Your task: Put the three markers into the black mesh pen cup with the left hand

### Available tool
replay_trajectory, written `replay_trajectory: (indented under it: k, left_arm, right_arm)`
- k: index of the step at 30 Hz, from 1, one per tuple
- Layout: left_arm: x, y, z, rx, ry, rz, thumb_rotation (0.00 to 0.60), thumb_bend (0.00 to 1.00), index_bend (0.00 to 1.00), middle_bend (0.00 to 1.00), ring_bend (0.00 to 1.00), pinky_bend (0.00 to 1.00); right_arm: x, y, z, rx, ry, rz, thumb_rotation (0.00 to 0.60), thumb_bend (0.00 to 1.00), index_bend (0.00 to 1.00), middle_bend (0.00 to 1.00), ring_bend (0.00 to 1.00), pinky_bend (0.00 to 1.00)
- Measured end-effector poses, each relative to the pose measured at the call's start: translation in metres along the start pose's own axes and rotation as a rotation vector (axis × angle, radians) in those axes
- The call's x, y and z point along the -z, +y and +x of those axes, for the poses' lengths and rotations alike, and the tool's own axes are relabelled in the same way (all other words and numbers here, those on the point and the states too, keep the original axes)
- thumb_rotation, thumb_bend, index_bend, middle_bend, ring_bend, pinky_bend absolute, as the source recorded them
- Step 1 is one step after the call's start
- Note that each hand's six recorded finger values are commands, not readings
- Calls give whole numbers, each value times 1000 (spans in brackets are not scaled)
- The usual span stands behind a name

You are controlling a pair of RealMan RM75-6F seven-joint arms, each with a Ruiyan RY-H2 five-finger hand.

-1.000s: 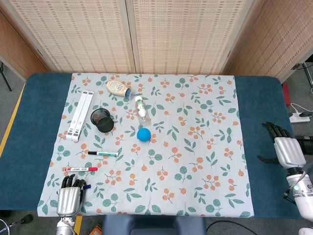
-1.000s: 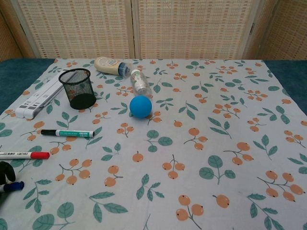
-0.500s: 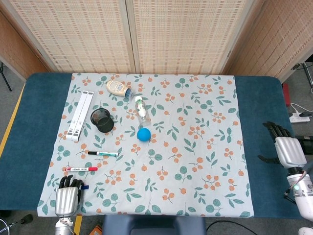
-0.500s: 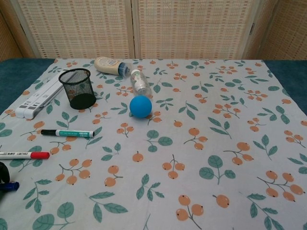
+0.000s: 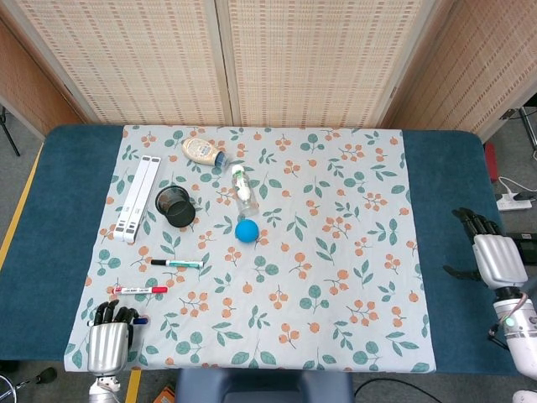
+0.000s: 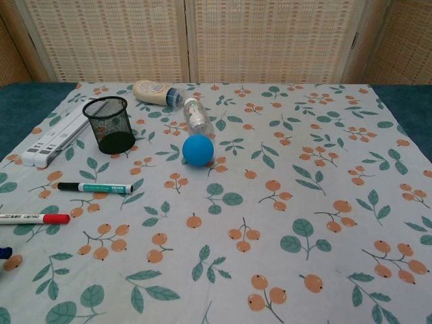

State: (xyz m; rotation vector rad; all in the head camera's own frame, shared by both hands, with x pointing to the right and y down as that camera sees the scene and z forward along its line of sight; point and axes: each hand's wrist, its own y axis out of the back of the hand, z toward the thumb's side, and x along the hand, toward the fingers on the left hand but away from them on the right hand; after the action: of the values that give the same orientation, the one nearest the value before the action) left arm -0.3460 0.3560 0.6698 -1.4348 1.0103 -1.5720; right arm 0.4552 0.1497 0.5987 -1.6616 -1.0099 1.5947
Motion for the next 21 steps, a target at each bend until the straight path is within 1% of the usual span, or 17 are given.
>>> replay_trajectory:
  k: [4,6,8,10,11,12,13,15,17,19,21]
  left_arm:
    - [9,28,3,-48,11,-67,600,422,549,554,214,220]
    - [17,48,11,-72,15,-123,600,421,550,554,215,226]
    - [26,71,23,-89,9,-202,600,421,550,555,216,229]
    - [33,91,37,-88,-8,-287,600,421,551,555,216,228]
    - [37,103,47,-78,-26,-346,600,421,552,556,216,227]
    - [41,111,55,-66,-40,-390,600,422,553,558,216,226]
    - [43,117,64,-52,-56,-436,600,422,554,559,216,225]
    - [42,128,86,-12,-93,-559,600,422,559,566,219,226]
    - [37,137,112,35,-129,-688,600,421,565,573,224,229]
    - [30,143,135,83,-158,-797,600,420,566,576,224,230]
    - [17,149,160,153,-186,-919,600,420,567,577,224,230]
  right_arm:
    - [1,1,0,5,-2,-5,600,25,121,64,113,171]
    - [1,3,1,11,-1,-7,600,24,121,64,113,171]
    - [1,5,2,21,2,-10,600,25,121,64,113,171]
    - [0,7,3,29,8,-17,600,25,121,64,113,171]
    - [-1,8,4,32,11,-19,600,25,121,64,113,171]
    - [-1,9,4,35,13,-19,600,25,121,64,113,171]
    - [-1,10,5,38,16,-19,600,25,121,65,113,171]
    - [-1,10,6,41,15,-19,600,25,121,64,113,171]
    - [-1,11,6,45,13,-21,600,25,121,64,113,171]
    - [-1,12,6,48,14,-27,600,25,121,64,113,171]
    - [-1,13,7,52,13,-30,600,25,121,64,113,171]
